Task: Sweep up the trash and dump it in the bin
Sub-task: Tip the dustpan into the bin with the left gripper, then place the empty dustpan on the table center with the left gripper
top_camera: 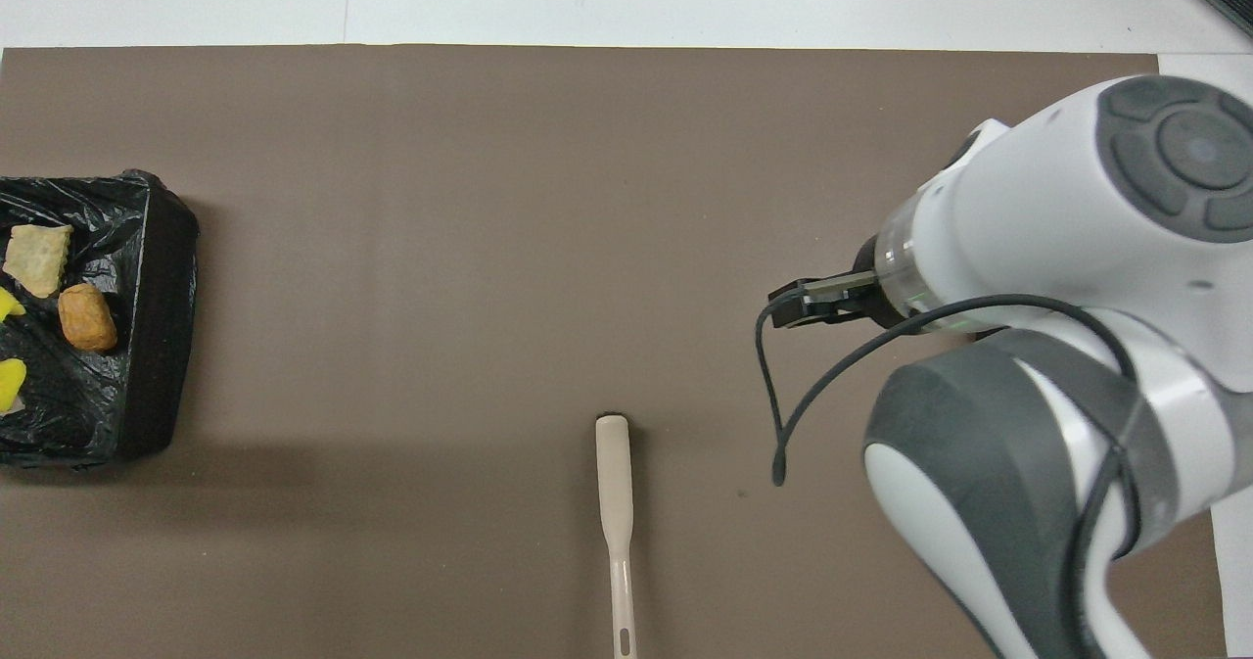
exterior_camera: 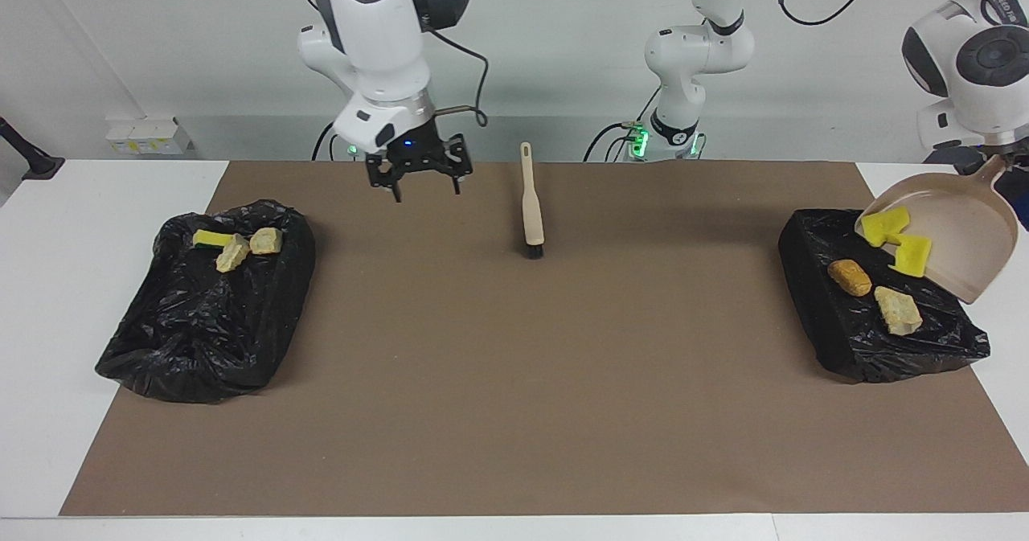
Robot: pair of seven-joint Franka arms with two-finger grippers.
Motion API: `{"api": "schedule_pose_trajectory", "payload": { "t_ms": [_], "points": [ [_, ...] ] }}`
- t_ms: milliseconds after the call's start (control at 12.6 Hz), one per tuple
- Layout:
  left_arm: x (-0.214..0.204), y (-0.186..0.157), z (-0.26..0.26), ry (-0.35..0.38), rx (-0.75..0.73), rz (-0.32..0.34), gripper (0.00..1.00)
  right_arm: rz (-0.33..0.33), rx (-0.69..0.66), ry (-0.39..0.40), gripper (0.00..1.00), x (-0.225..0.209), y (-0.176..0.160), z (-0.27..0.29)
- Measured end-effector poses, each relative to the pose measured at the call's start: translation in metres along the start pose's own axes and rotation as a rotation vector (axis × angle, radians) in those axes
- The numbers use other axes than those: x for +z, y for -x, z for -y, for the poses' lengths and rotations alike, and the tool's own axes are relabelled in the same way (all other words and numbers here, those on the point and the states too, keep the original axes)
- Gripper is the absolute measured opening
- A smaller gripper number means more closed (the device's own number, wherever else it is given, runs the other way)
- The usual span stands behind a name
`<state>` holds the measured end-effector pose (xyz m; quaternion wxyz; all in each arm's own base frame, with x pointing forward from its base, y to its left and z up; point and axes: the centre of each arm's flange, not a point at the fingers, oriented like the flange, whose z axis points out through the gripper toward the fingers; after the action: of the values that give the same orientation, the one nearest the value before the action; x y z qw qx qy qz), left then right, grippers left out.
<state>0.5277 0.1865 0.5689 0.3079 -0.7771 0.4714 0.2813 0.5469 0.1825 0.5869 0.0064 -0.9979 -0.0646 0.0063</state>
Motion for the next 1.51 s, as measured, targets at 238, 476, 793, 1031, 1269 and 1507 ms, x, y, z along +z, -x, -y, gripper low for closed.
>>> {"api": "schedule_pose_trajectory", "payload": {
  "t_ms": [238,476,793,1031,1269,1507],
  "points": [
    [-0.02,-0.003,0.004,-0.063,0.03,0.073,0.31,0.022,-0.042,0.039,1.0,-0.009,-0.004,-0.062],
    [-0.053,0.002,0.016,-0.124,0.033,0.079,0.31,0.023,-0.007,0.042,1.0,-0.01,-0.006,-0.117],
    [-0.094,-0.031,0.018,-0.087,-0.021,-0.166,0.31,0.013,0.098,0.045,1.0,-0.02,-0.002,-0.176],
    [-0.097,-0.062,0.005,0.103,-0.241,-0.413,0.31,0.013,0.108,0.047,1.0,-0.044,0.011,-0.178],
    [-0.131,-0.123,-0.027,0.303,-0.475,-0.538,0.31,0.014,0.092,0.048,1.0,-0.047,0.013,-0.168],
    [-0.203,-0.212,-0.092,0.467,-0.71,-0.591,0.31,0.016,0.102,0.048,1.0,-0.046,0.014,-0.174]
  ]
}}
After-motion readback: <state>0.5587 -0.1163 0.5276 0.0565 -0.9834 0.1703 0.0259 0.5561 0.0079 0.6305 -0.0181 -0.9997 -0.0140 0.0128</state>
